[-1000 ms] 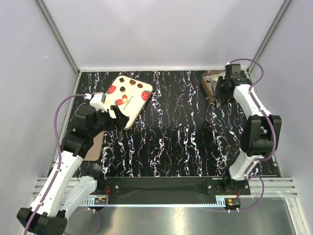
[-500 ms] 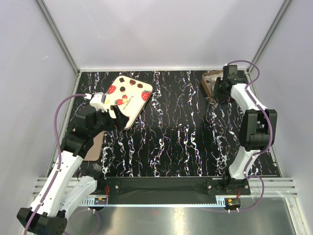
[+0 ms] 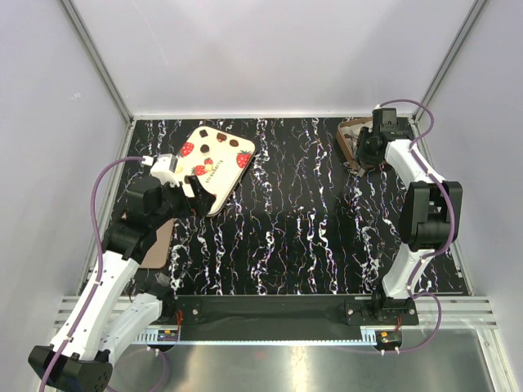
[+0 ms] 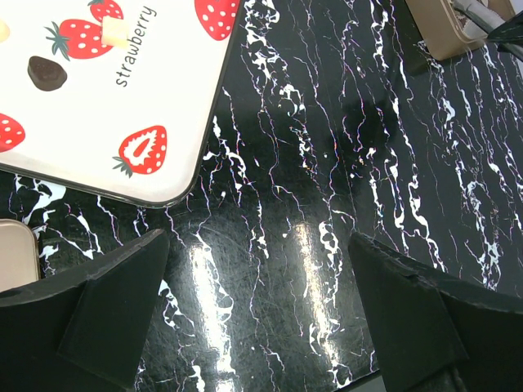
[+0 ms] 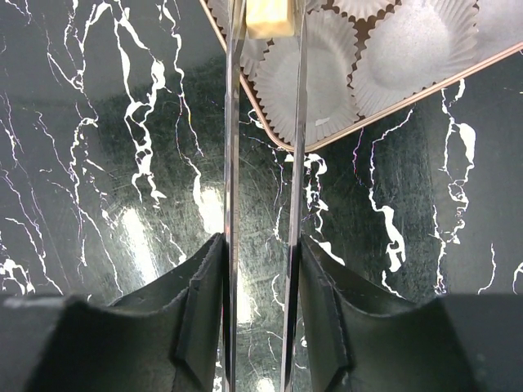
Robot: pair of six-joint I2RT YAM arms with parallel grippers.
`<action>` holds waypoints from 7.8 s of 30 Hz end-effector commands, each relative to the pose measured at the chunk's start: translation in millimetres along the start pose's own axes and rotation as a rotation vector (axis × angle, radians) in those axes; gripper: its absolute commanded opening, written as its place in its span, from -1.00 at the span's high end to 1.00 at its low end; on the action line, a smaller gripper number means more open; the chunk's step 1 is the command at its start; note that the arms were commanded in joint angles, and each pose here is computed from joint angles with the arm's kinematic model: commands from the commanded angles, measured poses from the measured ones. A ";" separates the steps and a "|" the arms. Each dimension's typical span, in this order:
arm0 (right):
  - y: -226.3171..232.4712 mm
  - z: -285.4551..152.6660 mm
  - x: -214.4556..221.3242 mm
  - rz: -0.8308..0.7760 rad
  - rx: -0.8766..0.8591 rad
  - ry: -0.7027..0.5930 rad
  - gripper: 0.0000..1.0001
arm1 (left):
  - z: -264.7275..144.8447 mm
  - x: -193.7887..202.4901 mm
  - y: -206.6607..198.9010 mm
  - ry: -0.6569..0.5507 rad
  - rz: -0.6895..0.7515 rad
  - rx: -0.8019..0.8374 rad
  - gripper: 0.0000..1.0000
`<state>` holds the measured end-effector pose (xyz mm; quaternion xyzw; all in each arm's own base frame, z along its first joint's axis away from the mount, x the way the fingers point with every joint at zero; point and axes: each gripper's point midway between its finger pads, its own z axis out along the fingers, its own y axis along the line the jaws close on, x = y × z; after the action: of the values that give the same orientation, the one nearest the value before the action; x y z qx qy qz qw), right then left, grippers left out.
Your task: Pack the chocolate
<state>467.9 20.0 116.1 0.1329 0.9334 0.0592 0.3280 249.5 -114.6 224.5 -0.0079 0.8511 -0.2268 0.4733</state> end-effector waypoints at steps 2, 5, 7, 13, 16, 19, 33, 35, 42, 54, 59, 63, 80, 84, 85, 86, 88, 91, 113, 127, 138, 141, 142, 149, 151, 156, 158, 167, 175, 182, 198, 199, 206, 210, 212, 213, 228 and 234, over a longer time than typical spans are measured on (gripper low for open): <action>2.4 -14.7 -34.8 -0.007 0.006 -0.106 0.09 | 0.6 -10.5 -0.1 -0.043 0.019 0.002 -0.98; 1.3 -21.1 -39.4 -0.009 0.014 -0.116 0.07 | 0.2 -12.0 -1.0 -0.047 0.019 0.005 -0.98; 2.4 -26.2 -42.7 -0.013 0.015 -0.121 0.05 | 0.1 -11.9 -1.3 -0.046 0.019 0.006 -0.98; 1.8 -43.9 -53.2 -0.012 0.027 -0.147 0.04 | -1.2 -12.5 -1.5 -0.051 0.020 0.006 -0.98; 9.4 -57.0 -60.2 -0.002 -0.003 -0.166 0.04 | -2.0 -12.9 -2.0 -0.053 0.020 0.009 -0.98; 21.9 -71.2 -64.8 0.024 -0.063 -0.186 0.05 | -2.9 -14.3 -2.7 -0.060 0.021 0.012 -0.98; 233.4 -87.1 17.8 -0.200 -0.399 -0.128 0.05 | -4.7 -16.7 -3.2 -0.070 0.021 0.011 -0.98; 258.9 -73.6 39.5 -0.243 -0.428 -0.089 0.06 | -4.4 -16.3 -2.4 -0.069 0.020 0.007 -0.98; 342.7 -57.3 96.5 -0.380 -0.522 -0.054 0.05 | -4.4 -16.3 -1.5 -0.071 0.022 0.003 -0.98; 406.2 -46.1 144.3 -0.564 -0.670 -0.097 0.02 | -6.3 -18.3 -1.7 -0.079 0.023 0.001 -0.98; 407.4 -30.5 155.5 -0.589 -0.637 -0.078 -0.01 | -6.6 -18.5 -1.8 -0.081 0.023 0.002 -0.98; 409.2 -19.3 169.2 -0.608 -0.635 -0.048 -0.03 | -6.7 -18.4 -2.1 -0.080 0.023 0.003 -0.98; 404.3 -9.7 183.1 -0.671 -0.557 -0.037 0.10 | -6.2 -18.7 -1.6 -0.081 0.023 0.000 -0.98; 398.2 -21.3 171.6 -0.685 -0.538 -0.072 0.18 | -6.4 -17.9 -0.7 -0.080 0.022 -0.004 -0.98; 394.8 -21.0 170.9 -0.686 -0.528 -0.073 0.21 | -6.4 -17.8 -0.9 -0.079 0.022 -0.002 -0.98; 394.4 -24.2 170.1 -0.687 -0.528 -0.075 0.21 | -6.0 -18.0 -0.7 -0.080 0.022 -0.004 -0.98; 394.5 -32.5 163.8 -0.687 -0.537 -0.089 0.23 | -6.1 -17.5 -0.8 -0.079 0.022 -0.002 -0.98; 396.0 -45.3 156.0 -0.679 -0.557 -0.099 0.25 | -6.4 -17.9 -0.7 -0.080 0.021 -0.004 -0.98; 183.7 -106.2 -25.8 -0.272 -0.285 -0.187 0.31 | -4.3 -16.3 -0.3 -0.070 0.021 -0.004 -0.98; -5.1 -103.2 -40.9 -0.020 0.085 -0.164 0.31 | -3.0 -15.2 -0.3 -0.065 0.019 -0.003 -0.98; -64.6 -79.4 -33.5 0.091 0.182 -0.106 0.32 | -0.1 -14.0 1.3 -0.054 0.019 -0.010 -0.98; -72.4 -72.5 -30.8 0.098 0.208 -0.087 0.32 | 0.8 -12.9 2.7 -0.049 0.018 -0.017 -0.98; -74.5 -69.1 -28.6 0.100 0.212 -0.078 0.32 | 0.8 -12.8 2.5 -0.049 0.018 -0.016 -0.98; -83.7 -65.2 -26.6 0.117 0.229 -0.063 0.32 | 3.1 -12.4 3.0 -0.041 0.017 -0.019 -0.98; -86.2 -65.3 -25.1 0.116 0.243 -0.058 0.31 | 3.2 -12.8 2.8 -0.043 0.017 -0.018 -0.98; -87.3 -57.4 -26.2 0.105 0.241 -0.053 0.28 | 1.8 -13.3 2.1 -0.045 0.018 -0.016 -0.98; -87.0 -54.5 -28.7 0.100 0.238 -0.056 0.28 | 1.9 -13.4 2.4 -0.046 0.018 -0.017 -0.98; -87.4 -35.8 -38.4 0.085 0.235 -0.058 0.28 | 2.8 -13.6 2.2 -0.042 0.019 -0.017 -0.98; -95.6 -34.9 -37.4 0.092 0.286 -0.040 0.27 | 3.6 -13.8 2.3 -0.041 0.019 -0.017 -0.98; -98.6 -41.1 -41.5 0.096 0.311 -0.048 0.18 | 3.1 -13.2 2.1 -0.040 0.019 -0.016 -0.98; -96.7 -36.6 -44.7 0.088 0.299 -0.047 0.10 | 2.3 -13.3 1.9 -0.043 0.018 -0.015 -0.98; -95.3 -36.6 -44.6 0.089 0.291 -0.047 0.09 | 2.3 -13.3 1.9 -0.043 0.018 -0.015 -0.98; -91.6 -37.2 -45.8 0.094 0.272 -0.048 0.06 | 2.3 -13.5 2.4 -0.044 0.017 -0.018 -0.98; -91.9 -37.8 -46.7 0.094 0.274 -0.051 0.03 | 2.3 -13.5 2.4 -0.044 0.017 -0.018 -0.98; -92.9 -39.4 -47.4 0.094 0.282 -0.052 0.03 | 2.6 -13.1 2.0 -0.042 0.017 -0.015 -0.98; -93.3 -39.1 -47.7 0.092 0.283 -0.052 0.02 | 2.6 -13.1 2.0 -0.042 0.017 -0.015 -0.98; -26.9 -84.5 -75.5 0.083 0.063 -0.118 0.02 | 4.9 -13.1 0.2 -0.036 0.014 -0.006 -0.98; 68.5 -98.4 -63.8 -0.036 -0.102 -0.151 0.03 | 2.9 -14.7 0.7 -0.046 0.015 -0.010 -0.98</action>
<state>465.1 0.9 190.5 0.1558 0.9255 0.0262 0.3442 253.4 -113.1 217.9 -0.0127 0.8577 -0.2180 0.4655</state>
